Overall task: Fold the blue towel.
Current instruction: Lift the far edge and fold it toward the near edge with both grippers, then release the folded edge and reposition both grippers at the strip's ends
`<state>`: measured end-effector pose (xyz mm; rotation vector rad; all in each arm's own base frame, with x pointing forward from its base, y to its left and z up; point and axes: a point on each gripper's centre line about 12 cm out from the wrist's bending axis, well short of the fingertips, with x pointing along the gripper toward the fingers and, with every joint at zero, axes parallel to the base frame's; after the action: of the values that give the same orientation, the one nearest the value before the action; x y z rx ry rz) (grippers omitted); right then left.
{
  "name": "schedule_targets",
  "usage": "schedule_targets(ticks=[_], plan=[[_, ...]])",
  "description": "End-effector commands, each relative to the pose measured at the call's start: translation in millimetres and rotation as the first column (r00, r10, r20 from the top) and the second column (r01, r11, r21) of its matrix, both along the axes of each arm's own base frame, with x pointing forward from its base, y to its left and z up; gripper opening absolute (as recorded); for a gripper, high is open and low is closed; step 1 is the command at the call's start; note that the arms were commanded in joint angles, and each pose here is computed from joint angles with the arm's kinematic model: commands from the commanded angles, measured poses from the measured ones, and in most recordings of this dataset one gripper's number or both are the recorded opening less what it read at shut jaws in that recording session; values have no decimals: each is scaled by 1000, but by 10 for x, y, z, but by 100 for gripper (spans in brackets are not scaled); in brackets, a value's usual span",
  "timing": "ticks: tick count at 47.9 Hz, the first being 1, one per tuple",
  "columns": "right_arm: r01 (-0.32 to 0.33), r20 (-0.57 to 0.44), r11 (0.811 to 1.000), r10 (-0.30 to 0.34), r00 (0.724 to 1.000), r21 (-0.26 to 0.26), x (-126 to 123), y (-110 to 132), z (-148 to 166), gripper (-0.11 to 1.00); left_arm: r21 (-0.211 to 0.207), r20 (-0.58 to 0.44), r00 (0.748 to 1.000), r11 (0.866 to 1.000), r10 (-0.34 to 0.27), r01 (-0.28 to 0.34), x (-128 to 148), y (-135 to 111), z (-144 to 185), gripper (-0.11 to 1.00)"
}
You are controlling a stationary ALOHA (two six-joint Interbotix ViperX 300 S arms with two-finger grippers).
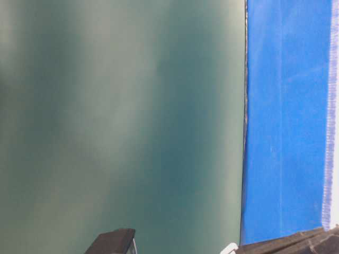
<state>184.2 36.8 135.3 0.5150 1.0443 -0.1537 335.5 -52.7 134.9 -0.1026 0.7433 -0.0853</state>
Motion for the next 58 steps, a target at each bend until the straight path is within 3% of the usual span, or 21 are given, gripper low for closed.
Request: schedule_targets(ticks=[1,5,10,12,14,19,33,45,58], plan=[[-7,15,1000,7,1000,16,51,56,51,8,-11,28,1000,1000,-1,2,44,-33,78,5],[1,14,1000,-1,1000,27,52,76,54,27,-16,30,1000,1000,0,1,51,-45,87,23],[-3,16,1000,3,1000,19,53,73,53,58,-16,33,999,1000,-1,2,46,-44,98,55],[-9,21,1000,9,1000,8,58,64,61,64,-12,34,999,1000,-1,2,46,-34,102,66],[-13,23,1000,13,1000,-8,61,43,60,64,-8,34,999,1000,1,0,46,-13,110,74],[17,31,999,-15,999,-52,88,-93,63,59,-5,38,999,999,34,-34,67,113,124,72],[133,19,980,-132,991,-147,88,-498,60,59,0,26,990,990,138,-138,90,481,127,68],[140,1,976,-142,990,-167,79,-551,33,59,0,17,989,989,149,-149,116,518,114,68],[126,-95,975,-145,985,-183,113,-587,-196,59,13,-48,985,986,169,-168,172,599,-130,68]])
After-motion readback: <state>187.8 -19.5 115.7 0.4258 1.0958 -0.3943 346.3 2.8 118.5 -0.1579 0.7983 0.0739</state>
